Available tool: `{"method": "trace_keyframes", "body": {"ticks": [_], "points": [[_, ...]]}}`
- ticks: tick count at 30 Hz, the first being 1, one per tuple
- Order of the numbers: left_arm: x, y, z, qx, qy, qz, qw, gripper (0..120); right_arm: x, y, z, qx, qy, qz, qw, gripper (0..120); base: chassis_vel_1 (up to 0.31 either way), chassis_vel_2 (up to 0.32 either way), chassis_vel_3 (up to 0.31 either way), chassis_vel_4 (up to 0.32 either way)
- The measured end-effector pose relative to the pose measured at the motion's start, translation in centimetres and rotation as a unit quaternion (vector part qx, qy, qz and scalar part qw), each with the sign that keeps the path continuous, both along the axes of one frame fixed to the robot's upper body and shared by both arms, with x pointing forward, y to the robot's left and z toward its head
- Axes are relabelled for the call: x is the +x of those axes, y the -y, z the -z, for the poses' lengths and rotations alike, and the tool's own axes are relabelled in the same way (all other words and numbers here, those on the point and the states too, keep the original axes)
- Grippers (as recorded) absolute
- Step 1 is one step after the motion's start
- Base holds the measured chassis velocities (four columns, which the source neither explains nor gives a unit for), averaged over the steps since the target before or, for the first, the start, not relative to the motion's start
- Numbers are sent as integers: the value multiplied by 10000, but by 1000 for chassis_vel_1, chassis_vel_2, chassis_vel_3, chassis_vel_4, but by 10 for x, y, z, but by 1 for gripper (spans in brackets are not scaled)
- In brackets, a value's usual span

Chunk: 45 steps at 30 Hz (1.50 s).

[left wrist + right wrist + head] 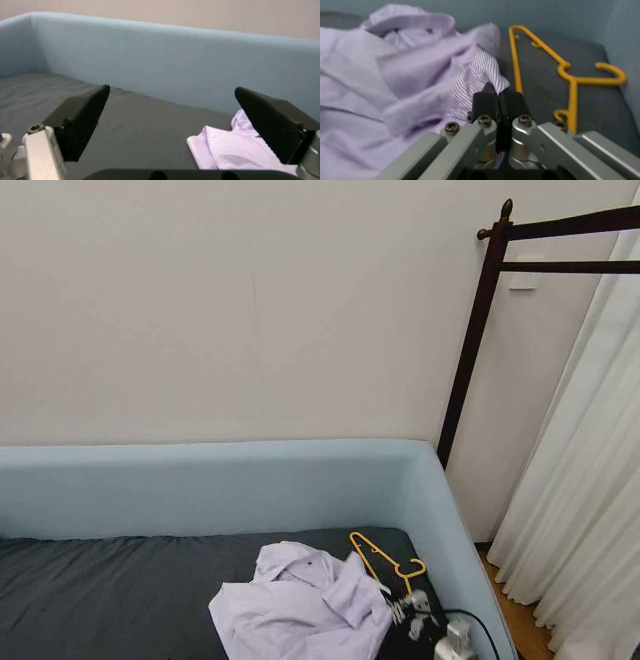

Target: Pick up the clothes from the sofa and hang them on the clothes hanger.

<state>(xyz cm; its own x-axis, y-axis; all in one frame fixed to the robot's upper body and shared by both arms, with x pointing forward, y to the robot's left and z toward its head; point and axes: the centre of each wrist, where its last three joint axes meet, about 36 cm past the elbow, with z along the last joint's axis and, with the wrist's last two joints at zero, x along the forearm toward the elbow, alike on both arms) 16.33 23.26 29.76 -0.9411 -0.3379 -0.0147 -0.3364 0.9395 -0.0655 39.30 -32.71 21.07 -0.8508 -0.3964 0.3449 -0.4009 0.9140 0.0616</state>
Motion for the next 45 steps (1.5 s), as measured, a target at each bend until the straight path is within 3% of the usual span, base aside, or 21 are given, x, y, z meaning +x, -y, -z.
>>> {"method": "trace_keyframes", "body": {"ticks": [5,10,19,22,23,26,32,45], "points": [[1,0,4,9,-32,58,10000,99,-5,19,-1,-362,35,163,9992,2,0,0,0,0],[3,-3,5,38,-33,114,9999,99,-8,32,-21,-620,222,319,9973,22,0,0,0,0],[5,-7,7,58,-36,146,9999,99,-21,27,-52,-319,267,379,9984,52,0,0,0,0],[4,-9,7,86,-47,178,9998,99,-21,-13,-90,197,447,452,9978,65,0,0,0,0],[4,-9,7,86,-47,178,9998,99,-21,-13,-90,197,447,452,9978,65,0,0,0,0],[3,-11,6,121,-64,205,9997,99,10,-58,-123,570,252,424,9972,80,0,0,0,0],[0,-11,7,145,-102,221,9996,99,51,-113,-106,603,-503,270,9965,99,0,0,0,0],[-8,-9,9,159,-215,236,9994,99,96,-148,-44,240,-771,189,9966,100,0,0,0,0]]}}
